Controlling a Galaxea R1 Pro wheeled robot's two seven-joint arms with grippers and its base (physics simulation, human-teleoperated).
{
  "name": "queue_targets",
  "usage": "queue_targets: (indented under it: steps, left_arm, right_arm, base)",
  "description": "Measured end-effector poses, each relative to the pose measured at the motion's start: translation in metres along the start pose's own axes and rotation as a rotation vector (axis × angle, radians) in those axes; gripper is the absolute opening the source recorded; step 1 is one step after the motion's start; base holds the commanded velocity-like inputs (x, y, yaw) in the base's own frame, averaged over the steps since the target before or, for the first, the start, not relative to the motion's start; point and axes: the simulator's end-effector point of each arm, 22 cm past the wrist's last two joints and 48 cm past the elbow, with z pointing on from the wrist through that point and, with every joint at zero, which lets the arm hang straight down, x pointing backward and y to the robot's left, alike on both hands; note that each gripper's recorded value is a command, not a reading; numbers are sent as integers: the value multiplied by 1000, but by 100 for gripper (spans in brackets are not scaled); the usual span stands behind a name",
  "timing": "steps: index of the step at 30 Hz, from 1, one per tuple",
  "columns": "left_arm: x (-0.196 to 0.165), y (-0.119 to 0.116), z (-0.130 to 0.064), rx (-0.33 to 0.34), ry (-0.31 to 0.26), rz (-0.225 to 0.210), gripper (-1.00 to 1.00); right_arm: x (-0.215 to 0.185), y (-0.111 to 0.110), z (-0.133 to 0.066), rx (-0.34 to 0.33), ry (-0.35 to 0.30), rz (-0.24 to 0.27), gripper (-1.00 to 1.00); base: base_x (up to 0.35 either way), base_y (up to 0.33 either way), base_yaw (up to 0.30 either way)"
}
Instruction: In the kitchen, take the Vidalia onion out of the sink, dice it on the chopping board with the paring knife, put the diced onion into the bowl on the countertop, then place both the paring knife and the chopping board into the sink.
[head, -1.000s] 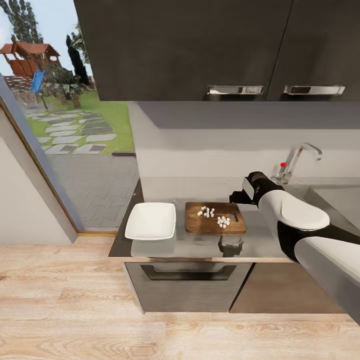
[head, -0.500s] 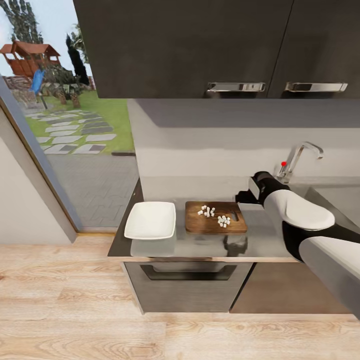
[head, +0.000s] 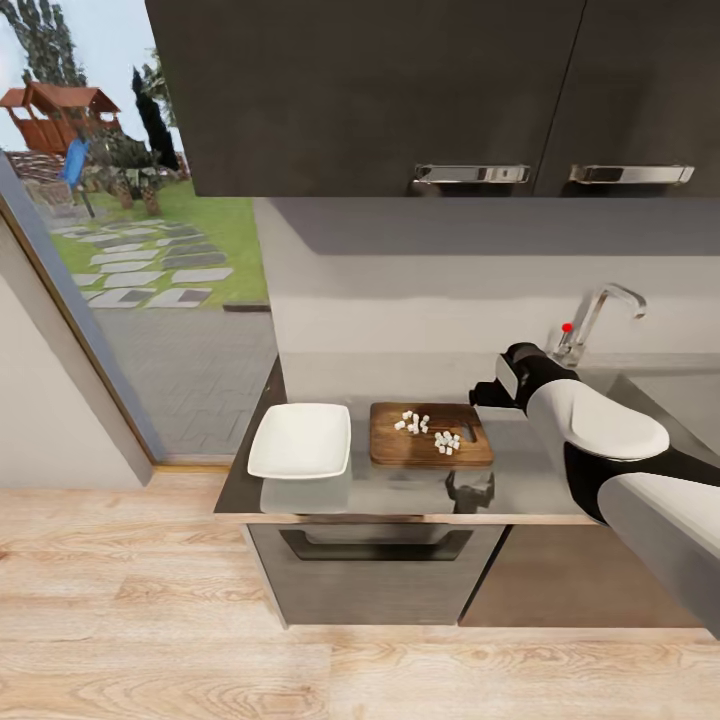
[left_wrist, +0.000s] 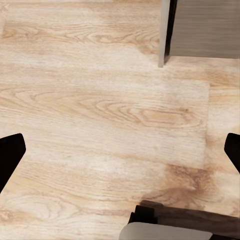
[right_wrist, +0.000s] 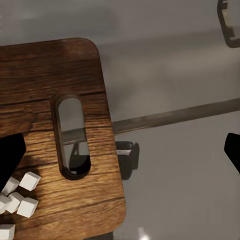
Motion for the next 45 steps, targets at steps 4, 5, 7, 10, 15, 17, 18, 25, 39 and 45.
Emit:
queue_targets:
  steps: [4,5,7,10,15,17,18,25,39,45]
  left_arm:
    - [0,0,0,0,-1,0,100]
    - [0,0,0,0,-1,0,100]
    - [0,0,0,0,-1,0,100]
    - [0,0,0,0,0,0,100]
    - [0,0,0,0,1,0,100]
    - [0,0,0,0,1,0,100]
    - [1,0,0,0,1,0,100]
    - [1,0,0,0,2,1,100]
    - [1,0,0,0,3,1,100]
    - [1,0,0,0,3,1,100]
  right_arm:
    - [0,2,0,-2,0,-2,100]
    - [0,2,0,-2,0,-3,100]
    - [0,1,0,4,0,-11,100]
    - [-2,-5,-1,19,-6,-35,100]
    - [-10,0,-3,-26,-23,-81,100]
    - [-12,-2,-4,-49,-27,-93,100]
    - [-13,-5,-4,-58,-28,-101,100]
    - [-16,-17,-5,-73,-30,-120,100]
    - [-15,-7,-6,-129,-26,-120,100]
    - [-15,-8,-6,-130,-27,-118,100]
  base:
    - [0,-2,0]
    - [0,0,0]
    - [0,0,0]
    - [0,0,0]
    - [0,0,0]
    - [0,0,0]
    - [0,0,0]
    - [0,0,0]
    - [0,-31,0]
    - [0,0,0]
